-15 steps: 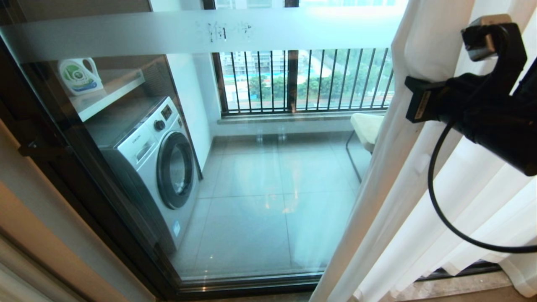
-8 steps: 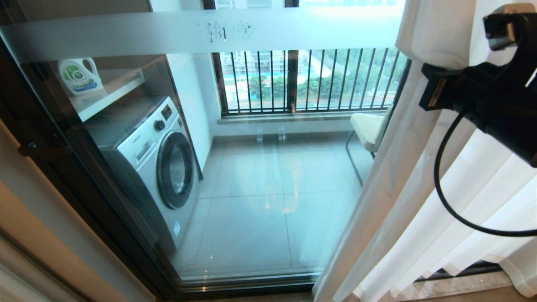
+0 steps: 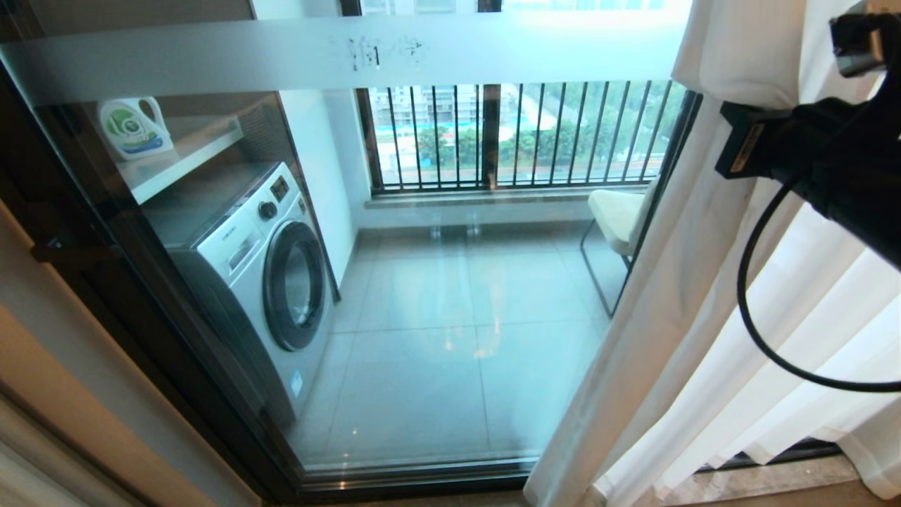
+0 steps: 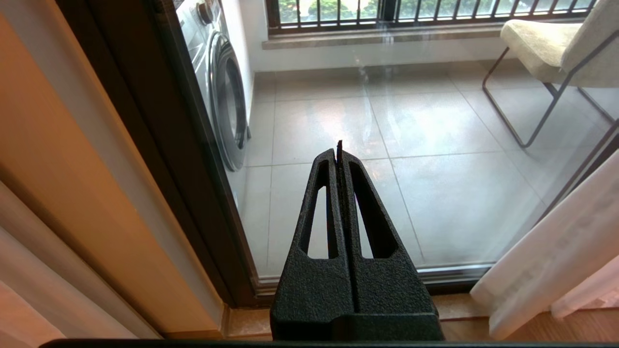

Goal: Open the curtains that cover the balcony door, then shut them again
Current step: Pull the inner curtains open on both sides

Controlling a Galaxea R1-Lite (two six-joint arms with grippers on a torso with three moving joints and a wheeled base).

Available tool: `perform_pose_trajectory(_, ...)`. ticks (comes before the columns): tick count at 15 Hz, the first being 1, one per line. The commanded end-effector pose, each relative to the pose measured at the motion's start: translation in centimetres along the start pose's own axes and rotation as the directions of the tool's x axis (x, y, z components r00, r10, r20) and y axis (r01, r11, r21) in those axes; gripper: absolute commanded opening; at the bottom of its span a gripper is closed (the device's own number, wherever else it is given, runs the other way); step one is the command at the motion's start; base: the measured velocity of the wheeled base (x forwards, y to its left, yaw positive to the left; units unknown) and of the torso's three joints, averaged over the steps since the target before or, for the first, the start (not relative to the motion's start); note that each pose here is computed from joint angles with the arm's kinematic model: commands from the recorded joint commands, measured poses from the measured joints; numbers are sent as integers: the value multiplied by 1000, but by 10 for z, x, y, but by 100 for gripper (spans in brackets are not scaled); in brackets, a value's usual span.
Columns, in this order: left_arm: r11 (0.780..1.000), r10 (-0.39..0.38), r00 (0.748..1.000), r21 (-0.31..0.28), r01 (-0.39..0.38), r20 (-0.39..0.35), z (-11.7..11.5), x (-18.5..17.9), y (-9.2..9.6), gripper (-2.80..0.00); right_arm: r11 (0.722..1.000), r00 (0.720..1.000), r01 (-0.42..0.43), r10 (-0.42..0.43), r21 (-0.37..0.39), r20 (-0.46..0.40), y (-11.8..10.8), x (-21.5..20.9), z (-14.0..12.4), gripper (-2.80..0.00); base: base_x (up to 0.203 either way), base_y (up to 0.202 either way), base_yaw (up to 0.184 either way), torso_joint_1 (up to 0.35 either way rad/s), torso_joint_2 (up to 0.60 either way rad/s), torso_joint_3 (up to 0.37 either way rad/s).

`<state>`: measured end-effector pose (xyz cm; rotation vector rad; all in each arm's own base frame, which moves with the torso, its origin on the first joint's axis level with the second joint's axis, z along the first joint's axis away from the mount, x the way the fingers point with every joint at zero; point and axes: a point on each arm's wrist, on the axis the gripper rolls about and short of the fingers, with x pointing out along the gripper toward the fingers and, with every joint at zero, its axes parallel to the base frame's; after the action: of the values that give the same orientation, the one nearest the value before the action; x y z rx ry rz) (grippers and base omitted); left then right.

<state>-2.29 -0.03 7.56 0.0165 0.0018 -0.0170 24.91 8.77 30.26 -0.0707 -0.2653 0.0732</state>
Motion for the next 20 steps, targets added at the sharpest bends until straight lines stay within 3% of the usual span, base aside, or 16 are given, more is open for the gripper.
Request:
perform_pose_trajectory(1,1000,0,1000,0,0,0,0,0,0,-280,1000,1000,8,-8,3,17,-3,-5,6,-280,0,0,0,0,0,0)
perform_pose_trajectory(20,1000,0,1000,-1,0,0,0,0,0,-280,996,995,90,-91,-25,-28,-29,-23,-7,-280,0,0,0,0,0,0)
